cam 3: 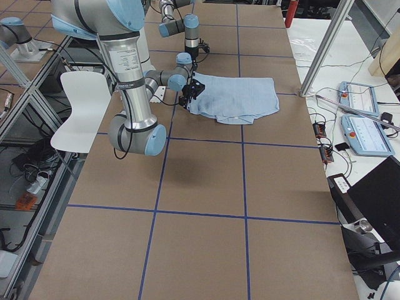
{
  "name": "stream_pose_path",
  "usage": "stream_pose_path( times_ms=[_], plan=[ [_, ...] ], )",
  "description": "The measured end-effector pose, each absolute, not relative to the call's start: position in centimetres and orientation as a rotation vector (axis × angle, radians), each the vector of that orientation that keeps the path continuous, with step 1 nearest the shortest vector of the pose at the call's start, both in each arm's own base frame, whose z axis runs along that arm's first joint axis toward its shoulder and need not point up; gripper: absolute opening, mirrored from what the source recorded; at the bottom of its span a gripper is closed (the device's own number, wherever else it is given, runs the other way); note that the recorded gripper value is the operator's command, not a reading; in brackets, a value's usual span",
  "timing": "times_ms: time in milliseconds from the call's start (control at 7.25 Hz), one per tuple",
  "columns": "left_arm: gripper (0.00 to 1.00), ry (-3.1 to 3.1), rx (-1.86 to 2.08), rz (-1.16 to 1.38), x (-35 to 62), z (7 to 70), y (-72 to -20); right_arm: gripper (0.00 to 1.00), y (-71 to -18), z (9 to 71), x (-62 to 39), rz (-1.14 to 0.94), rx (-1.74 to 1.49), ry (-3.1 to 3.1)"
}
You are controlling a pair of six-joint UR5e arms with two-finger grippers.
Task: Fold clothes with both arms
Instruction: 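Grasp both corners of the shirt edge nearest the robot with both grippers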
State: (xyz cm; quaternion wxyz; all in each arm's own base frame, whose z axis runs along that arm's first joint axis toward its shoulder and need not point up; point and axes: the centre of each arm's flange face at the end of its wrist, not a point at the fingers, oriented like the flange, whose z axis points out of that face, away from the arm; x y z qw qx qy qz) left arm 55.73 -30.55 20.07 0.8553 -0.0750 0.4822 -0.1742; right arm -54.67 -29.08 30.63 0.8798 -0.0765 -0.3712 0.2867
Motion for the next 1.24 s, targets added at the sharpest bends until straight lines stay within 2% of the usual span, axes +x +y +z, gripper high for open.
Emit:
stream_pose_path(
  times_ms=[276,414,1242],
  plan=[
    [0.00,1.013,-0.156,-0.368,55.7,20.1,-30.6,0.14,-29.1,30.7,-54.7,0.598,-0.158,-0.773],
    [0.00,1.013,-0.156,-0.368,55.7,20.1,-30.6,0.00,-29.1,30.7,-54.7,0.597,-0.158,-0.773],
    [0.00,1.032,-0.155,-0.365,54.8,19.4,-30.5,0.00,-29.8,27.7,-52.0,0.601,-0.171,-0.845]
  ],
)
